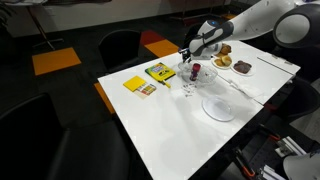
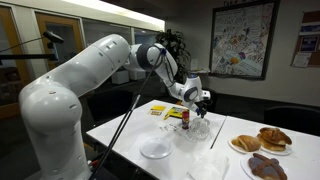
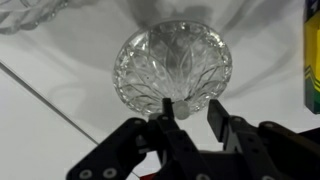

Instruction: Pick up the glass lid and put it on the glass bowl

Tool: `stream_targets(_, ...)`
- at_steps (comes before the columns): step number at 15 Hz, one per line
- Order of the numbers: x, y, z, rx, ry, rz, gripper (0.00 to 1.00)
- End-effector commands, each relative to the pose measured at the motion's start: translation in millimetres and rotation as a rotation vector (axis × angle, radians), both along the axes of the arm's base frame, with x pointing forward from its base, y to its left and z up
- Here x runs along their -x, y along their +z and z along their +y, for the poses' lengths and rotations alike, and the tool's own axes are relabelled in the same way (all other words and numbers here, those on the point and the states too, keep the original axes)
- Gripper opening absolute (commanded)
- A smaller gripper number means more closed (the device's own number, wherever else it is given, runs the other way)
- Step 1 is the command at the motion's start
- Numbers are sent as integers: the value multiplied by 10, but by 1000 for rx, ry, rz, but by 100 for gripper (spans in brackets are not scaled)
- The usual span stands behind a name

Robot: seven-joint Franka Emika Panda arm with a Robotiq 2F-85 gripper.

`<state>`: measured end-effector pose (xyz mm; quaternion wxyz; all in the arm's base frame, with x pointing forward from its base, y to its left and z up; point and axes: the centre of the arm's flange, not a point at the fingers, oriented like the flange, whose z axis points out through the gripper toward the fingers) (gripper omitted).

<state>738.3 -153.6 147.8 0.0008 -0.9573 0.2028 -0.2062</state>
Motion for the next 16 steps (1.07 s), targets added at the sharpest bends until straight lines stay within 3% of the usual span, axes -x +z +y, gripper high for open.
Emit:
stream_targets(1,148,102,-5,-1,14,34,12)
stream_targets(3,146,102,-15,-1,15,34,1)
stream_targets(16,67,376,-59,2,47,27,4)
